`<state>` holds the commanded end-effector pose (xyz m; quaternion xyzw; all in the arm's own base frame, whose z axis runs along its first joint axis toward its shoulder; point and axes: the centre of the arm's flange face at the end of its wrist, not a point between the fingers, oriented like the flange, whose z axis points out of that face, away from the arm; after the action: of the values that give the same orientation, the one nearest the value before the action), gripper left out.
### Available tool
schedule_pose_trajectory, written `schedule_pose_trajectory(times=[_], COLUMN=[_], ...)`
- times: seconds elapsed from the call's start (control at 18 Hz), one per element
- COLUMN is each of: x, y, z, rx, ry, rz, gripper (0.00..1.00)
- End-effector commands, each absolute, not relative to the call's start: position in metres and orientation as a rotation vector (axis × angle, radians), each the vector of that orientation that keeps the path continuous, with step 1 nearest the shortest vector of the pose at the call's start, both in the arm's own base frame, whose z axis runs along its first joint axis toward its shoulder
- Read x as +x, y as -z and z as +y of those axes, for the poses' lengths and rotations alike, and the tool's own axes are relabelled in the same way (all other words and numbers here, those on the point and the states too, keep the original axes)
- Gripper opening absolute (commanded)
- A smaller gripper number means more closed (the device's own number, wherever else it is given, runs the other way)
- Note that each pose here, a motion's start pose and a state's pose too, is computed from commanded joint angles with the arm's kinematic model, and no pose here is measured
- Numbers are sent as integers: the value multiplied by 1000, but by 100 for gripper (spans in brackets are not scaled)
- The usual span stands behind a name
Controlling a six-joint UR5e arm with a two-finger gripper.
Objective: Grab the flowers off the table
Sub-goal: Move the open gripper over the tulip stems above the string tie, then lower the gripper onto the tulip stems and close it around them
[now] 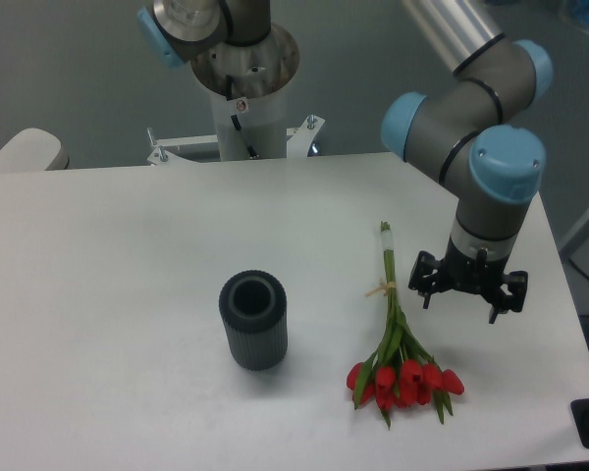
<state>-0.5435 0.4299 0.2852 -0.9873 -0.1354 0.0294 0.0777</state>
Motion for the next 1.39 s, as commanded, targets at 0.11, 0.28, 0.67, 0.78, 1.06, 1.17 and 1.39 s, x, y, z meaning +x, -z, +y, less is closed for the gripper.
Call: schedule_pose_trajectory(times=[0.11,0.28,0.67,0.78,1.06,1.17,1.39], x=[-524,-511,-483,-483,-488,-488,-484], y=[-269,-251,-230,-226,-214,-208,-198], z=[438,435,440,442,442,442,440], rx=[-2954,-2923,-2943,-2931,-2928,-2930,-2940], ry=[-97,-141,-118,-143,-163,-165,-150], rz=[-377,-414,-377,-363,-351,-349,-342], gripper=[100,100,100,100,100,100,100])
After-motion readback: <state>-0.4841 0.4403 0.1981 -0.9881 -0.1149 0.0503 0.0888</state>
